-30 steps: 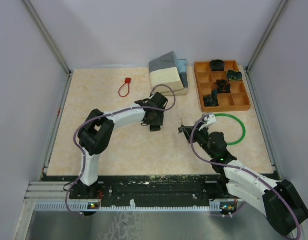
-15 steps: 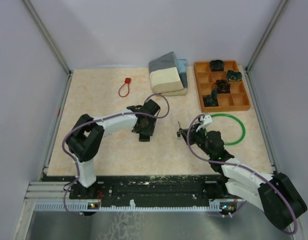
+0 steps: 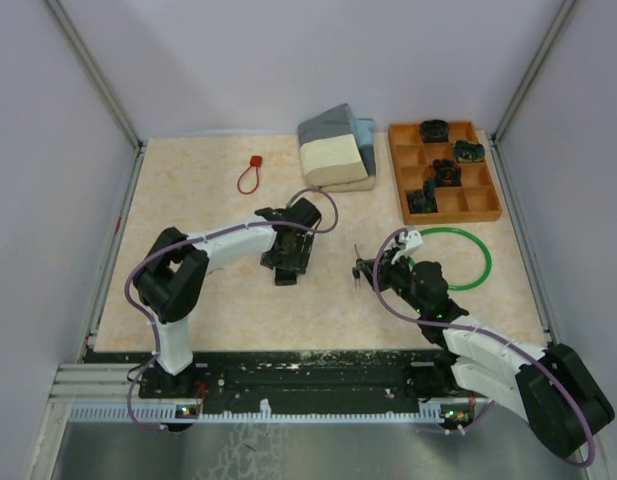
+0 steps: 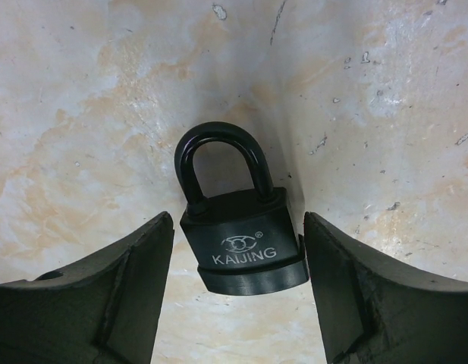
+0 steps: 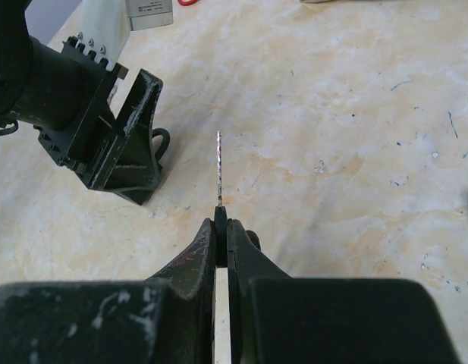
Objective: Unlock with the key
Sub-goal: Pick up the lock from the center of the board.
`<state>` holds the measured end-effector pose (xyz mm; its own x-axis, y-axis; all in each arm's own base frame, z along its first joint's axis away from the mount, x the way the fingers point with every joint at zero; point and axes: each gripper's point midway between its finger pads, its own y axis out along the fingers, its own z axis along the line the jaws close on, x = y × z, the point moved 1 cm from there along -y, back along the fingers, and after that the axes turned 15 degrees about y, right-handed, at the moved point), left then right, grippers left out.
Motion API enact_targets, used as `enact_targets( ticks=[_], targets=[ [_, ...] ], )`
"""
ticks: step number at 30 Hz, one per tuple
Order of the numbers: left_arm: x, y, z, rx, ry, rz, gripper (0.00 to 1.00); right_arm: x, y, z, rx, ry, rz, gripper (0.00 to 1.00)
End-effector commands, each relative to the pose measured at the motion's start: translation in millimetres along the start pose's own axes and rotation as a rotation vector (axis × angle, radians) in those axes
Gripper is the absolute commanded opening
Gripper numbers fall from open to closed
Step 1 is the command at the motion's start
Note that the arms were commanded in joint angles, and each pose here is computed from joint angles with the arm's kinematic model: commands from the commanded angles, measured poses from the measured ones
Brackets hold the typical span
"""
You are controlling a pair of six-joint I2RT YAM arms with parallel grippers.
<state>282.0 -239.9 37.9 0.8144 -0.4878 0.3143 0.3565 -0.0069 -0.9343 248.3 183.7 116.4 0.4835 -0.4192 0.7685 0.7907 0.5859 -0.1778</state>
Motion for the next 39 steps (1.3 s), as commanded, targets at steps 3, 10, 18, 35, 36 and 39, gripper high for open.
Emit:
enact_targets(
  ticks=[3, 10, 18, 35, 36, 39],
  targets=[
    [0, 0, -6, -0.013, -0.021, 0.033, 0.72, 31, 7, 25, 0.083, -0.02, -0.077, 0.0],
    [-13, 10, -9, -0.016, -0.045, 0.069, 0.71, 31, 6, 29, 0.1, -0.016, -0.075, 0.0],
    [-30, 23, -13, -0.032, -0.064, 0.101, 0.6, 33, 4, 33, 0.114, -0.012, -0.08, 0.0],
    [41, -38, 6, 0.03, -0.225, -0.16, 0.01, 4, 3, 70, 0.269, 0.113, 0.007, 0.0],
    [44, -43, 8, 0.035, -0.253, -0.165, 0.0, 1, 4, 74, 0.281, 0.125, 0.016, 0.0],
    [50, -53, 11, 0.057, -0.329, -0.161, 0.0, -10, 7, 83, 0.304, 0.174, 0.06, 0.0]
  ],
)
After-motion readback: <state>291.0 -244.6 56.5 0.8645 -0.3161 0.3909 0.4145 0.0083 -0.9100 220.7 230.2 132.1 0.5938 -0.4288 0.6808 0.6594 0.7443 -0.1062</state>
